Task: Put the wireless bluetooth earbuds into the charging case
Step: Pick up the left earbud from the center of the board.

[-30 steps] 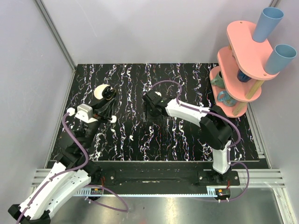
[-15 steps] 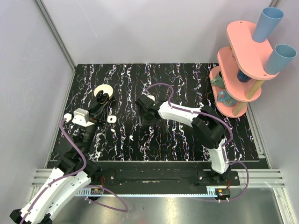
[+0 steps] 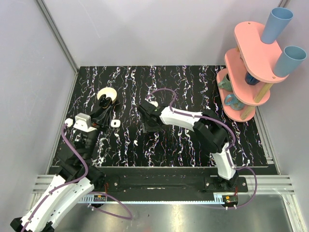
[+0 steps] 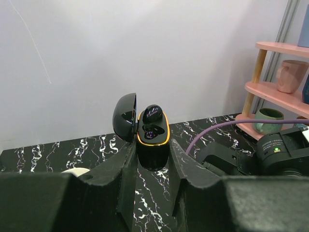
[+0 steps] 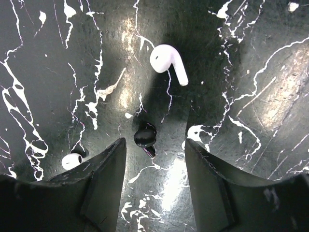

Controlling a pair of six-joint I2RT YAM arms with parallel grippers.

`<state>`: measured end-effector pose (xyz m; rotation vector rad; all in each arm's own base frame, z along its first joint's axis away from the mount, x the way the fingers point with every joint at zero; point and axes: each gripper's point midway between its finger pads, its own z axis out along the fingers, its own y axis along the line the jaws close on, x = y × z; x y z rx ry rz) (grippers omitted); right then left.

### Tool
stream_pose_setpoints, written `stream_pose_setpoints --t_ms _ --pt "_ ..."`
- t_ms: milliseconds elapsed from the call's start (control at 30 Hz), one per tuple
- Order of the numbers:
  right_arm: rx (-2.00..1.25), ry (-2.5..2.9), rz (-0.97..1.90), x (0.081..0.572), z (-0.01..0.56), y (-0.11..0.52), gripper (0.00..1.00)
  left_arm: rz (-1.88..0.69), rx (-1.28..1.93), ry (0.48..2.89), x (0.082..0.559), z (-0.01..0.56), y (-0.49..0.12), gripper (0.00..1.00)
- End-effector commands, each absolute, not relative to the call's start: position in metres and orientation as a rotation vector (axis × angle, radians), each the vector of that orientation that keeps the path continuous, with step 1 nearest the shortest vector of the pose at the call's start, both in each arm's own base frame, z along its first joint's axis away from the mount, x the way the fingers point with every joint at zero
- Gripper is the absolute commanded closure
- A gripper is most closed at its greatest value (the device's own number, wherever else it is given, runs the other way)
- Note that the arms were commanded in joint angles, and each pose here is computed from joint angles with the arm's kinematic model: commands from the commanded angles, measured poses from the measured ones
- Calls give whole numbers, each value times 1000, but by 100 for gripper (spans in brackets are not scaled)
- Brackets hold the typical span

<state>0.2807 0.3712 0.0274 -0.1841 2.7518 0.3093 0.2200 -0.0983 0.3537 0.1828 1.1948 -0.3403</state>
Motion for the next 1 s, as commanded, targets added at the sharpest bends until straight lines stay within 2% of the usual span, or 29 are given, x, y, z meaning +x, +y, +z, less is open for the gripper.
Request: stream_pose_setpoints --t_ms 0,467,967 --pt "-180 2697 305 290 39 383 42 -339 144 1172 218 360 -92 100" --pt "-193 2704 249 290 33 382 50 -345 130 1171 218 360 -91 100" --pt "-215 2722 243 289 28 386 53 -352 126 1176 219 358 -92 100"
